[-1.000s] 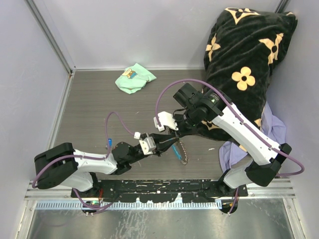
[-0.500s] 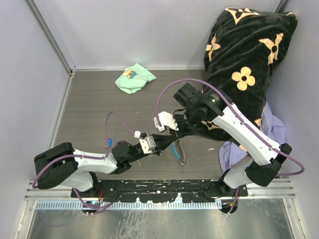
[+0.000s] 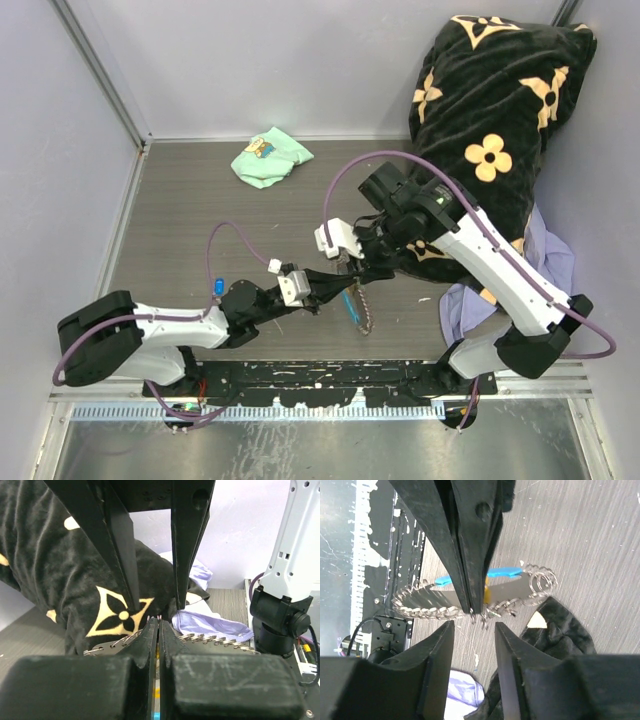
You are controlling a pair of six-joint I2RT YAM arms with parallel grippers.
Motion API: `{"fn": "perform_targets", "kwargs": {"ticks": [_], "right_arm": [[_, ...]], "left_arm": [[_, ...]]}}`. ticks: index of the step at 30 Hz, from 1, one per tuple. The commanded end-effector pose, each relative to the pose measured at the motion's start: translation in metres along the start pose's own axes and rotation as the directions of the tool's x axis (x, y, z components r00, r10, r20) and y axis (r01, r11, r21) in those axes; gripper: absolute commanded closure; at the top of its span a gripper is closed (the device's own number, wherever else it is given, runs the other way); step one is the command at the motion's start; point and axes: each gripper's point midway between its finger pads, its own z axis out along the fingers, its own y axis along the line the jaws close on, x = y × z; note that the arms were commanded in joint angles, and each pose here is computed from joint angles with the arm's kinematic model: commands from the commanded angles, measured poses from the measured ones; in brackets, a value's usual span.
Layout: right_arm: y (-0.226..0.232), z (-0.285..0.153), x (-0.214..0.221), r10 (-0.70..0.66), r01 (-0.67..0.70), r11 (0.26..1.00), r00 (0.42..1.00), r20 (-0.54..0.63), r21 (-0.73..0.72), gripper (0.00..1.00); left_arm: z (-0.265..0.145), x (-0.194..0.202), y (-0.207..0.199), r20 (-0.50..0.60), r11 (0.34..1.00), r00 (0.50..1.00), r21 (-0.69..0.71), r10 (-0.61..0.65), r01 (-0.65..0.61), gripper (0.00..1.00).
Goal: Remove the keys from the keyring
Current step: Remove the key from the keyring.
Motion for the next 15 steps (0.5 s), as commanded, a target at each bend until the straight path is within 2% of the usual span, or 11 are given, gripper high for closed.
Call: {"fn": "perform_targets", "kwargs": {"ticks": [1, 5, 9, 10, 13, 15], "right_arm": [[0.000, -0.028, -0.017, -0.017, 0.009, 0.998, 0.988, 0.155, 0.054, 0.52], [-0.004, -0.037, -0.019, 0.032, -0.048, 0.998, 0.952, 0.305, 0.045, 0.48], [0.000, -0.041, -0.026, 0.064, -0.078, 0.997, 0.873, 0.484, 0.008, 0.48], [0.003, -0.041, -0.029, 0.065, -0.074, 0.997, 0.853, 0.518, -0.003, 0.50], [0.012, -0.046, -0.038, 0.069, -0.061, 0.998, 0.784, 0.616, -0.034, 0.68], [0.015, -0.045, -0.040, 0.066, -0.056, 0.998, 0.761, 0.645, -0.037, 0.76]], "left_arm": [[0.002, -0.059, 0.003, 0.161, 1.000, 0.987, 0.002, 0.002, -0.002, 1.00], [-0.002, -0.065, 0.004, 0.171, 1.000, 0.985, -0.007, -0.008, 0.009, 1.00], [-0.006, -0.072, 0.008, 0.186, 0.999, 0.982, -0.030, -0.017, 0.023, 1.00], [-0.007, -0.074, 0.009, 0.191, 0.999, 0.981, -0.036, -0.017, 0.025, 1.00], [-0.010, -0.082, 0.010, 0.206, 0.999, 0.978, -0.045, -0.020, 0.030, 1.00], [-0.011, -0.088, 0.011, 0.219, 0.998, 0.975, -0.049, -0.027, 0.039, 1.00]]}}
